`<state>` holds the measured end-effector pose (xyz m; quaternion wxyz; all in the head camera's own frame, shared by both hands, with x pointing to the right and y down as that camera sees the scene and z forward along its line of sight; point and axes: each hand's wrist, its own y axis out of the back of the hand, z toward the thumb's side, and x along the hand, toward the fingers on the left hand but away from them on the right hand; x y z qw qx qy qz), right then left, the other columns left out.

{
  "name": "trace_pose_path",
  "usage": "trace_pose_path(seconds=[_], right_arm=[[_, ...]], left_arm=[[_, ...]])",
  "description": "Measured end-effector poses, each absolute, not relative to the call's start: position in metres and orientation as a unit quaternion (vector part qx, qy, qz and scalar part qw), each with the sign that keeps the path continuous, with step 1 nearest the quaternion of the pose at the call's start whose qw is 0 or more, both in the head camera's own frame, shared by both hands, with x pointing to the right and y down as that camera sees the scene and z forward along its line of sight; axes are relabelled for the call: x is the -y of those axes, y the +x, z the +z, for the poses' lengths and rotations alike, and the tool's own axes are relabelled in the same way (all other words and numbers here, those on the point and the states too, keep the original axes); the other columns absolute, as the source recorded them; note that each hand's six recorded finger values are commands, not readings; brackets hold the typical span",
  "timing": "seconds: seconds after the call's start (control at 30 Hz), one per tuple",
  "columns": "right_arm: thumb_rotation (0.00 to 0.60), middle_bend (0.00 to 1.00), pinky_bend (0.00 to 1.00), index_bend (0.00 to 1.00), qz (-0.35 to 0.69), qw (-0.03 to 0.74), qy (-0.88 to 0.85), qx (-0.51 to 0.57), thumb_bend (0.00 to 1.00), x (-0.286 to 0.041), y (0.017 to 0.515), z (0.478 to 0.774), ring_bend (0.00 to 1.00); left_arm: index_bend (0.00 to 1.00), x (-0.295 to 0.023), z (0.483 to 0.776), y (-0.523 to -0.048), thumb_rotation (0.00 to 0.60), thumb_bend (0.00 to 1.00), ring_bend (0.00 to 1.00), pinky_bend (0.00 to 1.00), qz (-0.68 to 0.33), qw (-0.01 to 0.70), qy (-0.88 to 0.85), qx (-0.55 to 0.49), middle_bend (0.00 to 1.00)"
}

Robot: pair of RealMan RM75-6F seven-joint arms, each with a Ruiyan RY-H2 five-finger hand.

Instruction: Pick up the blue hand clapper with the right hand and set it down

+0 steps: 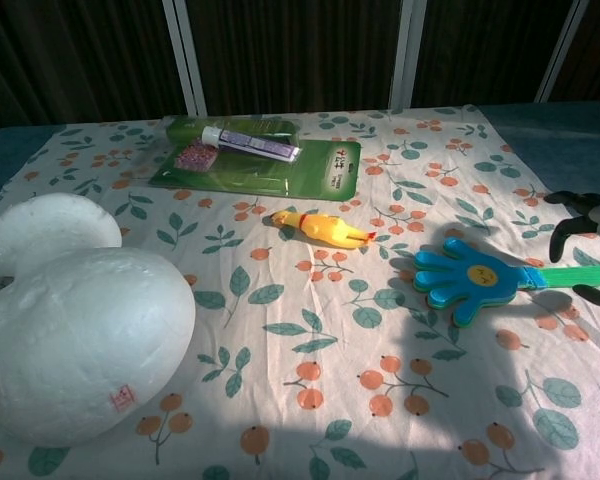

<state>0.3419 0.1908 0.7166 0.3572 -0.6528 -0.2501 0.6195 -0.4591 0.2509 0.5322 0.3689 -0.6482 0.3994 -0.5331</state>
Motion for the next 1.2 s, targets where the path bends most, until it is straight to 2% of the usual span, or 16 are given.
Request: trace_pose_path(seconds=[0.4,0.63,0.83,0.97,1.03,1.07,1.1,1.17,1.2], right_arm=[[0.6,0.0,0.0,0.52,0.623,0.342,-0.658,0.247,0.44,-0.189,0.337,0.726,0.0],[0.6,0.0,0.0,0.61,0.622,0.336,-0.662,0.248,0.46,-0.189,0.332,0.73,0.0],[0.6,0.05,0.0,0.67,0.621,0.335,-0.662,0.253,0.5,-0.188,0.33,0.729,0.0],[0.6,0.18,0.0,0.72,0.613,0.334,-0.666,0.264,0.52,-0.185,0.326,0.725,0.01],[0.6,0.27,0.05,0.74,0.607,0.335,-0.667,0.272,0.53,-0.183,0.324,0.721,0.08],[0.6,0.34,0.13,0.76,0.603,0.336,-0.668,0.277,0.54,-0.182,0.323,0.719,0.16],[0.6,0.37,0.18,0.77,0.601,0.336,-0.669,0.279,0.54,-0.181,0.322,0.717,0.2],[0.6,0.45,0.38,0.8,0.598,0.338,-0.67,0.282,0.54,-0.179,0.321,0.713,0.34],[0.6,0.47,0.43,0.81,0.597,0.339,-0.67,0.282,0.54,-0.179,0.321,0.712,0.38]], left_arm=[[0.0,-0.25,0.532,-0.46,0.6,0.47,0.0,0.09,-0.533,0.37,-0.648,-0.4,0.0],[0.0,-0.25,0.532,-0.46,0.6,0.47,0.0,0.09,-0.533,0.369,-0.648,-0.401,0.0],[0.0,-0.25,0.531,-0.46,0.6,0.47,0.0,0.09,-0.532,0.368,-0.648,-0.402,0.0],[0.0,-0.25,0.531,-0.461,0.6,0.47,0.0,0.09,-0.532,0.368,-0.648,-0.403,0.0],[0.0,-0.25,0.531,-0.461,0.6,0.47,0.0,0.09,-0.532,0.367,-0.647,-0.403,0.0],[0.0,-0.25,0.531,-0.461,0.6,0.47,0.0,0.09,-0.532,0.368,-0.647,-0.403,0.0],[0.0,-0.25,0.531,-0.461,0.6,0.47,0.0,0.09,-0.532,0.368,-0.647,-0.403,0.0],[0.0,-0.25,0.531,-0.461,0.6,0.47,0.0,0.09,-0.532,0.368,-0.648,-0.402,0.0],[0.0,-0.25,0.531,-0.461,0.6,0.47,0.0,0.09,-0.532,0.368,-0.648,-0.402,0.0]])
